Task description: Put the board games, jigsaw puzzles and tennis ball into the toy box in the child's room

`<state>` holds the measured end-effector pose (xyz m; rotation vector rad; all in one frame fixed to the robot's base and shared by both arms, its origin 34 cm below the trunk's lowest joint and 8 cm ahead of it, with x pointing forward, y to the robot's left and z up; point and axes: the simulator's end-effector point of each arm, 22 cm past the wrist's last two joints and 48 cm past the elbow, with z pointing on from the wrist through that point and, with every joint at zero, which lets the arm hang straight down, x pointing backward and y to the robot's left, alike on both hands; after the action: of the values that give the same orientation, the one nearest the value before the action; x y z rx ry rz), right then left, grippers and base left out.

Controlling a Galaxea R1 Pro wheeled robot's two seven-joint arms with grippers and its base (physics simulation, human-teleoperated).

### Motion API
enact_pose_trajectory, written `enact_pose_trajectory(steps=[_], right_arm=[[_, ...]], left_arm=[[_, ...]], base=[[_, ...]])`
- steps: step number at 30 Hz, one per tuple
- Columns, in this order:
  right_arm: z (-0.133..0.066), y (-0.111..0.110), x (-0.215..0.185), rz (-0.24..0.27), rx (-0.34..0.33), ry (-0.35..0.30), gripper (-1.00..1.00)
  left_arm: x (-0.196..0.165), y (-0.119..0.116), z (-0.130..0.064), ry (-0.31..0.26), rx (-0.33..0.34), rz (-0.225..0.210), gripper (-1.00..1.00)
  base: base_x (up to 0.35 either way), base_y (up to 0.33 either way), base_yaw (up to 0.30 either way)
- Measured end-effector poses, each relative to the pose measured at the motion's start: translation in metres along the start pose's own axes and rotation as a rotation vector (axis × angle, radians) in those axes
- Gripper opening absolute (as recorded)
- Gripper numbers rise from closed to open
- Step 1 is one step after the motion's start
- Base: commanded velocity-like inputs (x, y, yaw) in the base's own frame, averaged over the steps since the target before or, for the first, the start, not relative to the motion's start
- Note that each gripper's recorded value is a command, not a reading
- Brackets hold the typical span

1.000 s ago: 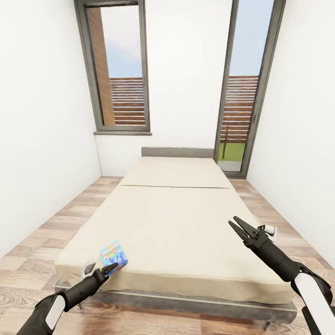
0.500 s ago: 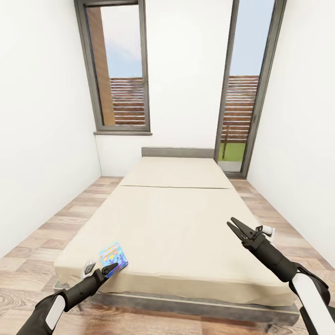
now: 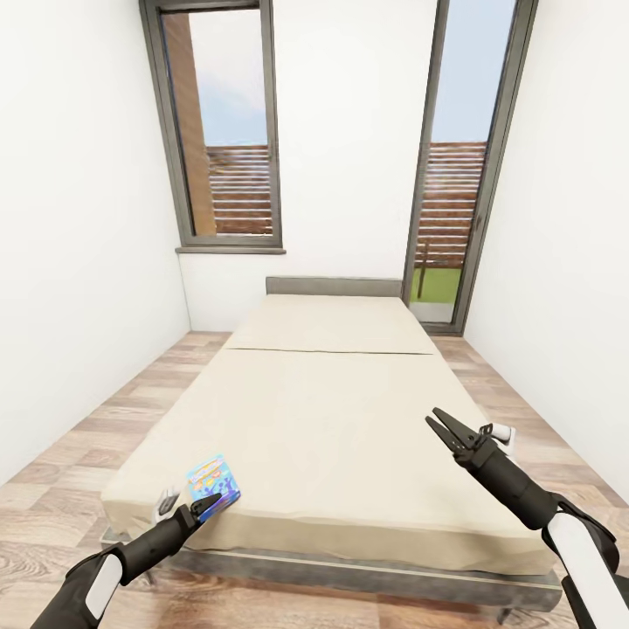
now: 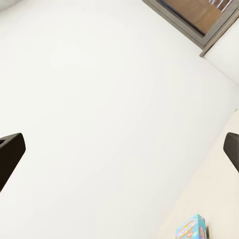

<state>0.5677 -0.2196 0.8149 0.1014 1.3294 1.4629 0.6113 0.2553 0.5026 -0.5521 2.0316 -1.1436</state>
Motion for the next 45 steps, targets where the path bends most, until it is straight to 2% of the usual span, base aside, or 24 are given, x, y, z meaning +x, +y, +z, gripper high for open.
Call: enact_pose_trajectory(steps=[3, 4, 19, 45], right_arm=[[0.0, 0.0, 0.0, 0.0, 0.0, 0.0, 1.0], [0.0, 0.0, 0.0, 0.0, 0.0, 0.0, 1.0], [0.0, 0.0, 0.001, 0.001, 0.0, 0.001, 1.0], [0.029, 0.033, -0.036, 0.001, 0.001, 0.0, 1.0]], left_arm=[[0.0, 0.0, 0.0, 0.0, 0.0, 0.0, 1.0], [0.0, 0.0, 0.0, 0.001, -0.001, 0.0, -1.0], [-0.001, -0.002, 0.0, -0.004, 0.01, -0.015, -1.0], [-0.03, -0.048, -0.01, -0.001, 0.0, 0.001, -1.0]], base=[[0.0, 0.0, 0.0], [0.0, 0.0, 0.0], [0.0, 0.0, 0.0], [0.0, 0.0, 0.0]])
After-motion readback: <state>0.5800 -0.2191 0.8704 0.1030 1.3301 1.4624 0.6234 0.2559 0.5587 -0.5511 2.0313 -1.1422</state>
